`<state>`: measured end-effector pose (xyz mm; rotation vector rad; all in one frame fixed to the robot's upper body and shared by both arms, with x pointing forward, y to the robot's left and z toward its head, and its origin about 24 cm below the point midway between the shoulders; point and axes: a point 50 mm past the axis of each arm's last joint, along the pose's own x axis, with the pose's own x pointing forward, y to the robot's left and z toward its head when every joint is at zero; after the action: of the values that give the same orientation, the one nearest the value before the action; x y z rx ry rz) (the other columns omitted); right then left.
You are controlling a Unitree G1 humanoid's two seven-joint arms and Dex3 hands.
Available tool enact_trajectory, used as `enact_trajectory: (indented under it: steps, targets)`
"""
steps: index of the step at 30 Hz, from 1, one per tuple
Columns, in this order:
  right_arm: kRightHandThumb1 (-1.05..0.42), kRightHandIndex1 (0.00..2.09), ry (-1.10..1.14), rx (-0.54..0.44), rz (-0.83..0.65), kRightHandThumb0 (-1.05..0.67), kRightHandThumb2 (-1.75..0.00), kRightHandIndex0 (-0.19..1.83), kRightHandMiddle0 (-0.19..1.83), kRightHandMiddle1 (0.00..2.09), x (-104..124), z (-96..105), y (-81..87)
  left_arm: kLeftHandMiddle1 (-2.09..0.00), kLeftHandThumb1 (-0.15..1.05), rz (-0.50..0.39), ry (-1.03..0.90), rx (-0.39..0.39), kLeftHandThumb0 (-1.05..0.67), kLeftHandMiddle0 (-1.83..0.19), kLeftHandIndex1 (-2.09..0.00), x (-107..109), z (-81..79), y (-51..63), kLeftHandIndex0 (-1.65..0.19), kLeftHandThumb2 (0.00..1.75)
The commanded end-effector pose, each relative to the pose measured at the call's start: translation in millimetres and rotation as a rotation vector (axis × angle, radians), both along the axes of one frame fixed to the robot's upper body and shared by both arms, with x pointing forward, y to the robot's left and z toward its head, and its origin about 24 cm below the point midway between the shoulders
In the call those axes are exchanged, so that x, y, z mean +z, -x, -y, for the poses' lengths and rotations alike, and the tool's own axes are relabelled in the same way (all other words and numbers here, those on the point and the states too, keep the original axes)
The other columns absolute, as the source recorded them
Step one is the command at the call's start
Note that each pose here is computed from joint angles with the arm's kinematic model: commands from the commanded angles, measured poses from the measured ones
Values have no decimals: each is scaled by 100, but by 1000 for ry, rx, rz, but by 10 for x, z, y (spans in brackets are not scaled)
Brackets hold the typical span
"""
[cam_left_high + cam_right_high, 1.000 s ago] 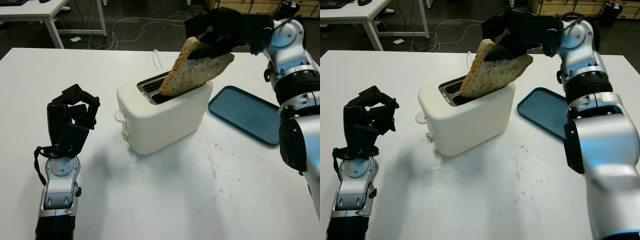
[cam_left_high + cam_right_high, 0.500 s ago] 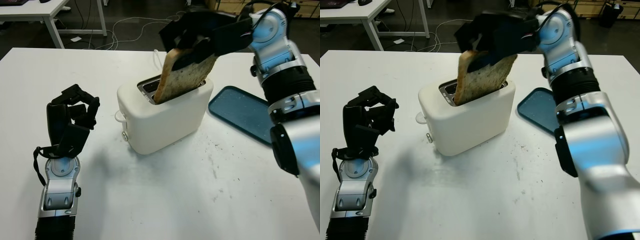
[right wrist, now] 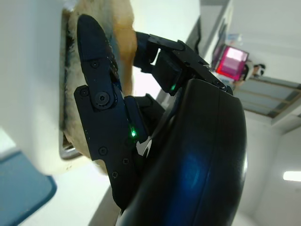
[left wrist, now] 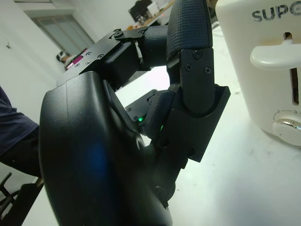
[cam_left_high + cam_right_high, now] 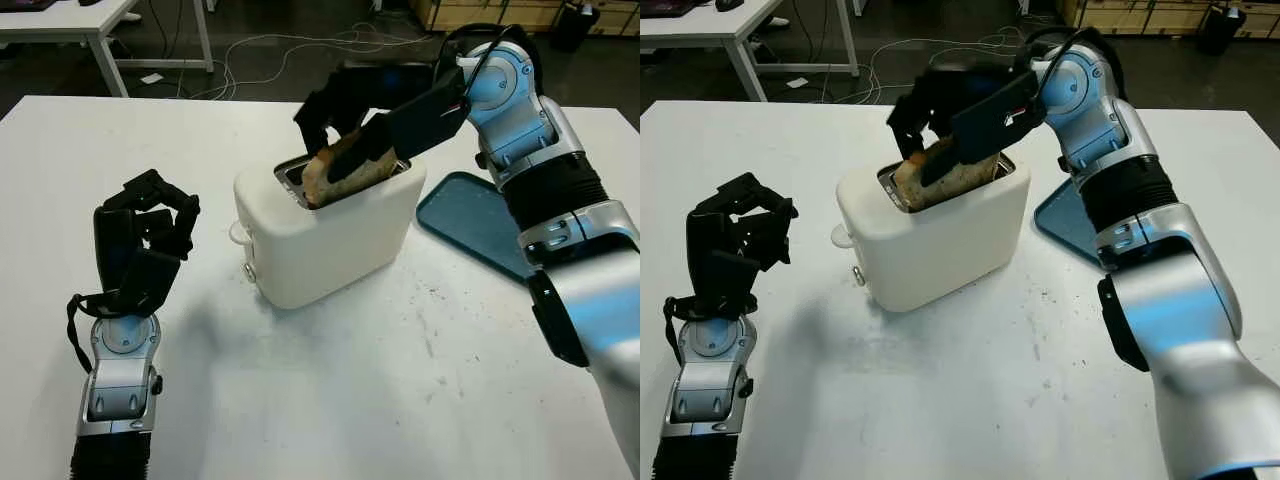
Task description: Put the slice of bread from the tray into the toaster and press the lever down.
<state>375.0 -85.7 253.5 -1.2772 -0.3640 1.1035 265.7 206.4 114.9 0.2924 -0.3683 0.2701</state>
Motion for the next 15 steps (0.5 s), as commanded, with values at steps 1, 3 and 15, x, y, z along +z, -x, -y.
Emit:
enact_trajectory:
  steps: [1,3,15]
  targets:
    - [-92,29,31,14,47,-82,-5,38,54,18,64,46,19,-156,79,4,-3,0,-81,-138,-160,-1,9,10,-113,57]
    - [-91,23,19,11,69,-84,-2,21,45,9,98,75,17,-156,79,5,-3,-2,-81,-138,-161,-3,9,7,-113,57]
    - [-92,38,-93,-41,301,-83,-7,0,32,2,316,312,48,-154,80,10,-7,-12,-81,-138,-160,16,10,-7,-113,56]
